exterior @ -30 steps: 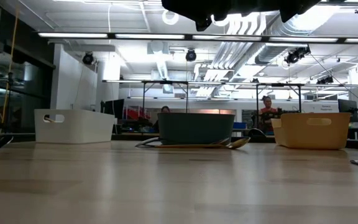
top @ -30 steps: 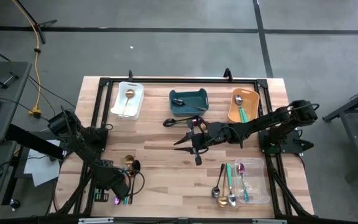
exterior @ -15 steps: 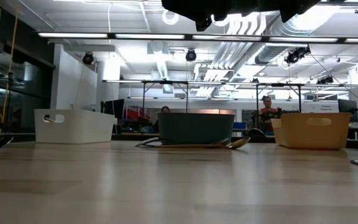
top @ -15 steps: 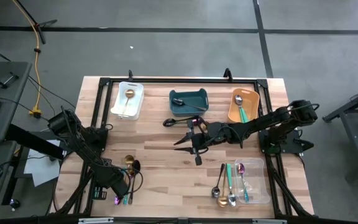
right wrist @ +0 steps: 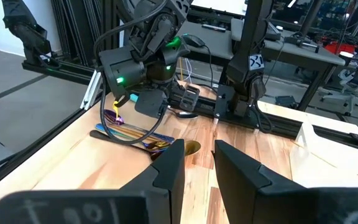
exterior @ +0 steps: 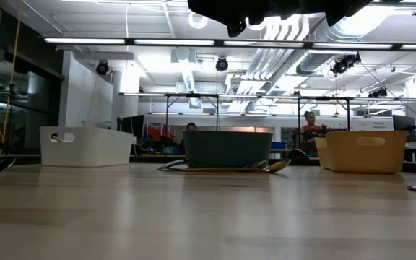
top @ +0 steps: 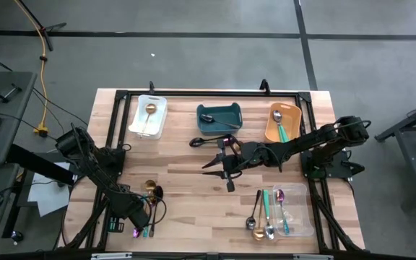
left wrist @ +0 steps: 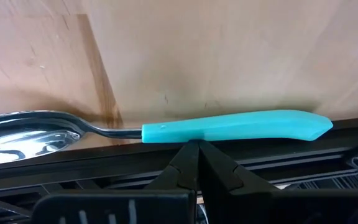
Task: Sort silverware by color (type)
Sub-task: Put the light green spoon into the orange bin
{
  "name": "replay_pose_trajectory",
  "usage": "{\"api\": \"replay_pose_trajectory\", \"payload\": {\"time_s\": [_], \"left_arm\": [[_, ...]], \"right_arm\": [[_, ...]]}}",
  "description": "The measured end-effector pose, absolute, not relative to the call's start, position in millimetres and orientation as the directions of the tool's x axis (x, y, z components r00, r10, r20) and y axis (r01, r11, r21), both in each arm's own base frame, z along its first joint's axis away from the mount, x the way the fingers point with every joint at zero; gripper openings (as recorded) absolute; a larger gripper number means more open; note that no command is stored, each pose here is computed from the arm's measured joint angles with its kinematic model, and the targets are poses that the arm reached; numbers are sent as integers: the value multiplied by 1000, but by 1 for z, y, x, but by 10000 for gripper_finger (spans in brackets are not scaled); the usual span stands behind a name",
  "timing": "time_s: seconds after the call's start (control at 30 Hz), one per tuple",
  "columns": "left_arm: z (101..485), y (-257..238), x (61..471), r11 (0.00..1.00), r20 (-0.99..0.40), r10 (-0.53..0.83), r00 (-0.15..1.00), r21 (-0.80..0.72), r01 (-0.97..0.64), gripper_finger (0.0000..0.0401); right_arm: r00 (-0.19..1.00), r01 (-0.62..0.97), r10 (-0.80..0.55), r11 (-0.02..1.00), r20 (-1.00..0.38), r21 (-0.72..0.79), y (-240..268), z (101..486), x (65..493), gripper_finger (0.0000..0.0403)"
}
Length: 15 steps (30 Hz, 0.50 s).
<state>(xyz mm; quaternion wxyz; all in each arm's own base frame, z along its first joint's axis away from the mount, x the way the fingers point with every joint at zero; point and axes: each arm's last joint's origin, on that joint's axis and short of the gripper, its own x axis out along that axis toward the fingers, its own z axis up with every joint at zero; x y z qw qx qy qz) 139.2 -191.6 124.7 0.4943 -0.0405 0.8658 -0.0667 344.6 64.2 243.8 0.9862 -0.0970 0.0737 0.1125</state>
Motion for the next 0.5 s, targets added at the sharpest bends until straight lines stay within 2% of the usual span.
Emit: {"api": "replay_pose_trajectory", "payload": {"time_s": [0.5], "left_arm": [[125, -182, 152, 983, -853, -171, -493, -183, -24, 0]], "right_arm": [[964, -236, 208, 956, -167, -175, 64, 244, 345, 83]]}}
